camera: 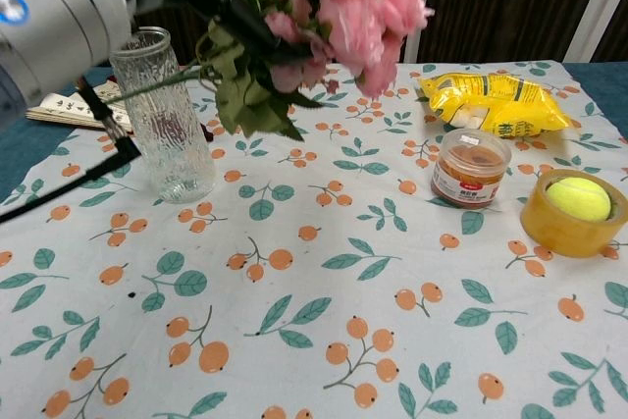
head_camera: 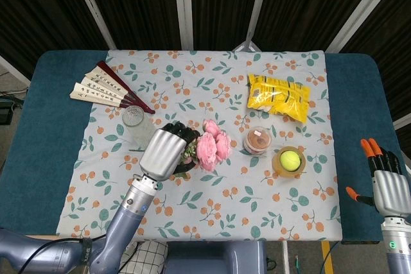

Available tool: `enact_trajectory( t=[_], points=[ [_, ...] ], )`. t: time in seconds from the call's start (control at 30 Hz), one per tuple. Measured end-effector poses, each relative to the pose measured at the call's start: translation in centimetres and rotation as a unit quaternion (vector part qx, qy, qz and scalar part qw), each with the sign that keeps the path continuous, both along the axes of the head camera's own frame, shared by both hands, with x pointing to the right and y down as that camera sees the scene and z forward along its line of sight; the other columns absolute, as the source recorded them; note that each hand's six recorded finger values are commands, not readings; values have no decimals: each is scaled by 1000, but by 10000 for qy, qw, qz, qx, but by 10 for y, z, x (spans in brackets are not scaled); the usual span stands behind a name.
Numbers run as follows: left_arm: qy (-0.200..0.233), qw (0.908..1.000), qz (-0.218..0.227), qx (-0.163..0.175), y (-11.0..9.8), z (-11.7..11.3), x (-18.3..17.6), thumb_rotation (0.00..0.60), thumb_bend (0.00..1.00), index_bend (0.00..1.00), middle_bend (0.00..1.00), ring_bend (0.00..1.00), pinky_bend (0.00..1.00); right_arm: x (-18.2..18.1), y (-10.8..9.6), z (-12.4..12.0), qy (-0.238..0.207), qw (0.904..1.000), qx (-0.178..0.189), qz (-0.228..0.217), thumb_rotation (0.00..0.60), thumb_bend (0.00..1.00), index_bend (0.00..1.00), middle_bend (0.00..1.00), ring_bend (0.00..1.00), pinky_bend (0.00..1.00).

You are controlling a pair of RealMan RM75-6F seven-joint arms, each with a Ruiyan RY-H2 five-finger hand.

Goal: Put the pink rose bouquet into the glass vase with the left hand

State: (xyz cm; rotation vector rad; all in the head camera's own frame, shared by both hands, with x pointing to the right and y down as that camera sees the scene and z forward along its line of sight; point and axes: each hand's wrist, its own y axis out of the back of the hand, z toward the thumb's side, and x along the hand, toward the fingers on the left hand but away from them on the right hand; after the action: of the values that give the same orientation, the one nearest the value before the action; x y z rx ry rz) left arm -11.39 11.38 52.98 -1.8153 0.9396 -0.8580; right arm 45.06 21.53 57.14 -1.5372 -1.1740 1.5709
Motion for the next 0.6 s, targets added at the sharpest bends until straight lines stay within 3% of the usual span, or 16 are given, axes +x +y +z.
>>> enact_trajectory(
  t=[0.3, 0.6],
  points=[
    [526, 9966, -602, 180, -48, -58, -16, 600, 321, 447, 495, 381, 473, -2, 0, 6, -11, 9999, -119, -25, 600, 155, 56, 0, 0, 31],
    [1561, 9797, -1255, 71, -84, -76, -45, 600, 321, 451, 488, 381, 473, -1, 0, 9, -25, 9998, -172, -12, 600, 155, 56, 0, 0, 32]
  ],
)
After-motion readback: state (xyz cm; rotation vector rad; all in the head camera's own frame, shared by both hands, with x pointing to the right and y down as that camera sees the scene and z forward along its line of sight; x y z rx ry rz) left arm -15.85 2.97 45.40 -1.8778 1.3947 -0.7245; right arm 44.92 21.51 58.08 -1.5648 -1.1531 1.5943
